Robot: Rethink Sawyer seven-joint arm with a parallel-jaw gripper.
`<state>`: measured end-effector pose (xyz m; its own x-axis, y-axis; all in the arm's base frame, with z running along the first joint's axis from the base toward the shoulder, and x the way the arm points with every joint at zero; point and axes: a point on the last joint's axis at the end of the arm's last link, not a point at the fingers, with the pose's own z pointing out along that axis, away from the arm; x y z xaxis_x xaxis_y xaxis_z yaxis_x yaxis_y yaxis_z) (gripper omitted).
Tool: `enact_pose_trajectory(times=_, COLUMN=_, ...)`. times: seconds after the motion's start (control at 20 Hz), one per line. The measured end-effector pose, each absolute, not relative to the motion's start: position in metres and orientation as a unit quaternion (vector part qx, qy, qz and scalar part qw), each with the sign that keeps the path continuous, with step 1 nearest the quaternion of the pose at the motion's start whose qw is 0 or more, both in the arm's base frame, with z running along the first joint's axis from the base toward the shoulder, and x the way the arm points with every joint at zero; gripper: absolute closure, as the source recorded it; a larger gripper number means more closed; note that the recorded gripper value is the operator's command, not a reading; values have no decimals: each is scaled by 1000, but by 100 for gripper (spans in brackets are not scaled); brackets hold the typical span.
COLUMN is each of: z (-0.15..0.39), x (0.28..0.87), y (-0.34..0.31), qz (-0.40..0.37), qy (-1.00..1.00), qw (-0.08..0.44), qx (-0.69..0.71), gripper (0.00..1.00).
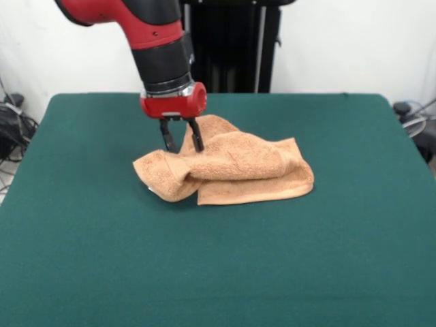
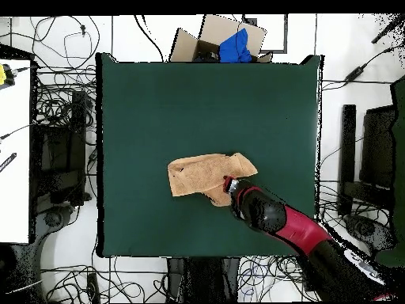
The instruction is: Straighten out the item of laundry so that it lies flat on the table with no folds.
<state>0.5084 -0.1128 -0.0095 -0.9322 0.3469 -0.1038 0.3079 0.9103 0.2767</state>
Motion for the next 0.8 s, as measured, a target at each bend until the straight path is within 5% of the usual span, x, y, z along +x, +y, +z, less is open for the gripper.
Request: enact_pose_trajectory(times=0.8, z=-20, x=506, y=-108, qz=130, qy=978, qw=76, qx=146, gripper=0)
